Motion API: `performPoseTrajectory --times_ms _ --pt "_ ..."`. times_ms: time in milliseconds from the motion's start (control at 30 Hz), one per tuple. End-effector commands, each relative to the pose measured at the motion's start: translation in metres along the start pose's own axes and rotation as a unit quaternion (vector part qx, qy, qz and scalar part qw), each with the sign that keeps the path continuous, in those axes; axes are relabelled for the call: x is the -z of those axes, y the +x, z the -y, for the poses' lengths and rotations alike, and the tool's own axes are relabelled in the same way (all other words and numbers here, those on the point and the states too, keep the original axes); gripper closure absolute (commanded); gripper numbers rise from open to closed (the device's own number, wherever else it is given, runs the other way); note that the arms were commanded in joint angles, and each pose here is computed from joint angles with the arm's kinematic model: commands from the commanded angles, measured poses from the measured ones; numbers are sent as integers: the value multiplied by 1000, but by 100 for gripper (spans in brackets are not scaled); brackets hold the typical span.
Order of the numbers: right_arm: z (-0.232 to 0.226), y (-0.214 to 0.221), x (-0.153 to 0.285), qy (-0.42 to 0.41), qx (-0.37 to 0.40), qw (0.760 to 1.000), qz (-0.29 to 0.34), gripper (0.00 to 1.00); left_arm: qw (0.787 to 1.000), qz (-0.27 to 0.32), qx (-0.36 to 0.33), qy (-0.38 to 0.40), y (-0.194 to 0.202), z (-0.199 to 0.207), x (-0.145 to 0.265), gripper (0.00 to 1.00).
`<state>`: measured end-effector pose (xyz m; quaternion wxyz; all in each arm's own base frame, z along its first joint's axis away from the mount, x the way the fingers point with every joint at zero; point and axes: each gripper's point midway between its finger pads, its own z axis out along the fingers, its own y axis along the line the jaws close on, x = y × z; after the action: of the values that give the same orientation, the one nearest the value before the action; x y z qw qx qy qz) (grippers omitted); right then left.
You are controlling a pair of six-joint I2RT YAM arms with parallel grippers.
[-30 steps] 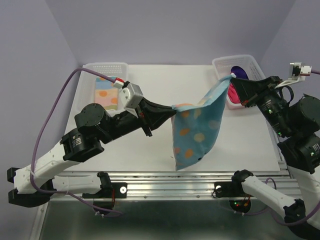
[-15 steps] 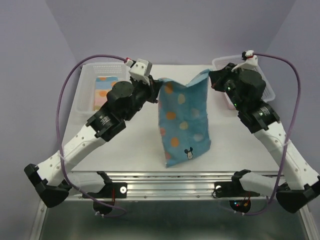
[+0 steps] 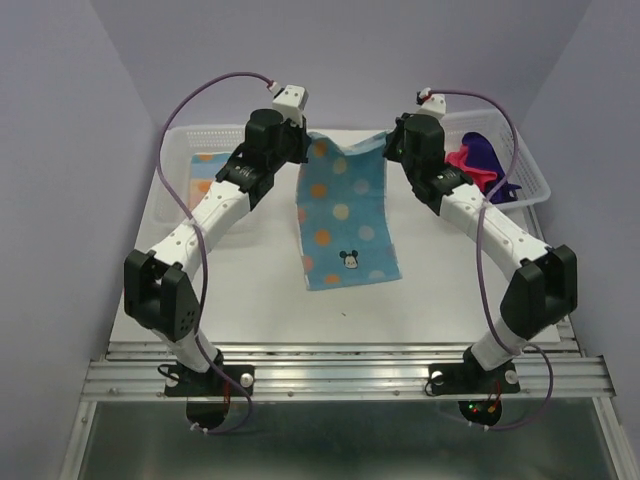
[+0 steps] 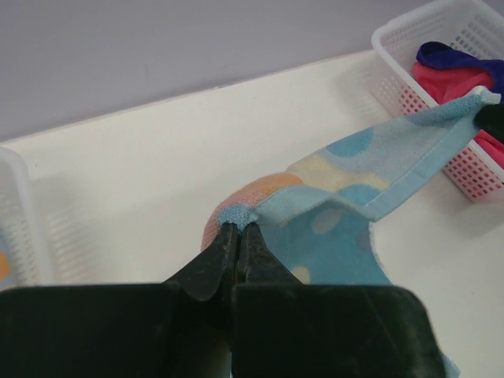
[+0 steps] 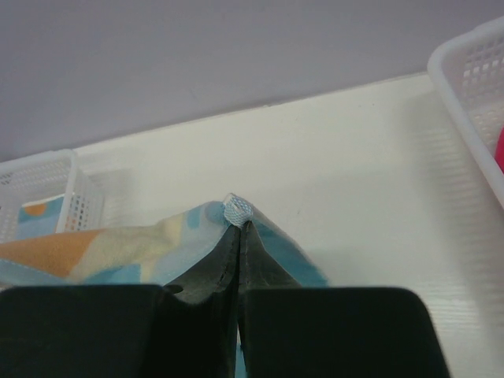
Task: Fold and stack the towels
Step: Flatten out the crumpled towel, then fold the towel
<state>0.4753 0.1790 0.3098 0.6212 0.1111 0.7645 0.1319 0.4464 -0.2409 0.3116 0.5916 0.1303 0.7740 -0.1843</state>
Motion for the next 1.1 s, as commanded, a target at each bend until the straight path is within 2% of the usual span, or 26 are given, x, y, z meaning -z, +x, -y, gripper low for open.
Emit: performPoseTrajectory --times_ms 0,33,100,133,367,567,600,667,700,767,800,867,900,933,1067 --pt "-7 -67 -25 -20 -34 995 87 99 998 44 -21 36 -37 -13 -23 100" --pt "-5 -50 -42 -23 -28 997 68 99 998 38 -24 44 -33 -15 -29 100" --pt "-3 -51 -56 -29 -31 997 62 99 998 23 -26 53 -24 -24 -45 100" --pt "1 -37 -71 -24 -26 998 47 99 997 18 -39 57 -20 -27 -50 100" --pt "7 -5 -89 -51 -23 998 5 99 990 -25 -89 108 16 -28 -66 100" --pt "15 29 -70 -54 -32 997 -49 99 981 -52 -88 166 44 -11 -49 100" --pt "16 33 -63 -54 -34 996 -59 99 980 -71 -82 168 63 -12 -45 100" --pt "22 53 -55 -53 -40 994 -86 99 981 -75 -72 163 67 -11 -33 100" --pt "23 62 -47 -55 -41 992 -106 99 981 -95 -59 156 86 -13 -28 100" --pt "27 74 -37 -55 -45 990 -126 99 982 -104 -49 148 98 -15 -19 100" --pt "29 79 -33 -55 -51 988 -132 99 984 -97 -47 144 95 -14 -10 100" --pt "40 101 -19 -45 -55 985 -158 99 984 -122 -29 125 123 -15 5 100" --pt "37 93 -15 -49 -58 986 -150 99 986 -109 -32 126 114 -13 7 100" --pt "45 105 -9 -40 -57 985 -161 99 984 -123 -25 130 131 -8 14 100" --pt "51 111 18 -39 -70 981 -174 99 983 -124 -22 137 143 10 32 100"
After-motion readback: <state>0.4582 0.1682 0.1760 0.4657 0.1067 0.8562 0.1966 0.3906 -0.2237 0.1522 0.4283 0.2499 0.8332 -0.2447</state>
